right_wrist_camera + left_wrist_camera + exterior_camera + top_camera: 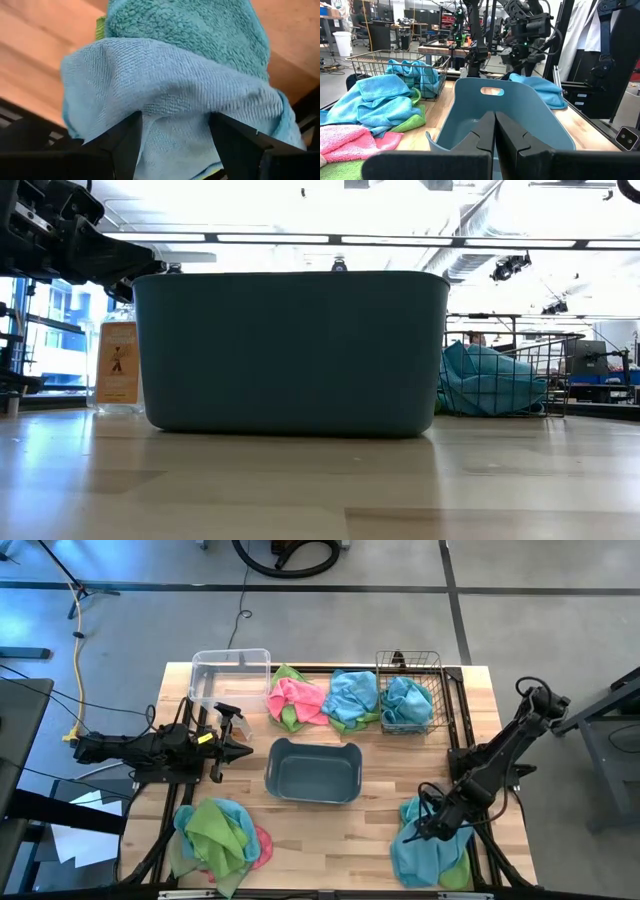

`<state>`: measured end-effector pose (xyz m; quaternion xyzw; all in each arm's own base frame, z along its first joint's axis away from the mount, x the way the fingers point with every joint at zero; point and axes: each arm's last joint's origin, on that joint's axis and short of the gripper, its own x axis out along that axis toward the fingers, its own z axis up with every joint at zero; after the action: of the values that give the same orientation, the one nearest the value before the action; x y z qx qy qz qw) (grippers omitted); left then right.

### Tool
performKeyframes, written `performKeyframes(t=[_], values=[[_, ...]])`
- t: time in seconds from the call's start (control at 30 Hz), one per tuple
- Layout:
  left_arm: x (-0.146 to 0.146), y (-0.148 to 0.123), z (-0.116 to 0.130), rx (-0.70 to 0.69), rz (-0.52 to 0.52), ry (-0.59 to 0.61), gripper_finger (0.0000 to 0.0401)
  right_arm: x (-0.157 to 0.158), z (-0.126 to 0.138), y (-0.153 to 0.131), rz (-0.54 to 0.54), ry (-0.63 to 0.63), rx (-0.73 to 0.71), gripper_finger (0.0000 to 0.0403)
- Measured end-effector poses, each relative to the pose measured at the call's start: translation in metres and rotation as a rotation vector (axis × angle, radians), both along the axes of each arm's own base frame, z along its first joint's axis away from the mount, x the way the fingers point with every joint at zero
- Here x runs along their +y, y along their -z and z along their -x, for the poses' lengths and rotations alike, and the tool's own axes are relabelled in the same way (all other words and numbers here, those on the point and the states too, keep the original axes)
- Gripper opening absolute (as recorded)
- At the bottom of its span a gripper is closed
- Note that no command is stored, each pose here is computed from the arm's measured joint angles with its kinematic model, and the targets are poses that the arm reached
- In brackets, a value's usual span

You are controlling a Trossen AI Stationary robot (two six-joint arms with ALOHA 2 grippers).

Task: Sort microfiber towel by color & place in baskets
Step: Put the blue microfiber cloth into the gold wire basket

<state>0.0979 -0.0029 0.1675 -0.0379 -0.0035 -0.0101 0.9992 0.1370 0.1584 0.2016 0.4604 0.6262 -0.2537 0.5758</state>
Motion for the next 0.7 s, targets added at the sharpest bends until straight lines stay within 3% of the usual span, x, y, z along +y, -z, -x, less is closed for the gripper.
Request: performKeyframes(t=[0.33,0.7], values=[[0.000,0.000,0.000,0.000,0.000,0.000,0.0000,0.004,-0.006,-0.035,0.031,0.052,-0.047,0.0229],[0.000,0.000,0.000,0.000,0.000,0.000,0.0000,0.021,-0.019,-0.001,0.104,0.079,0.089,0.0229]])
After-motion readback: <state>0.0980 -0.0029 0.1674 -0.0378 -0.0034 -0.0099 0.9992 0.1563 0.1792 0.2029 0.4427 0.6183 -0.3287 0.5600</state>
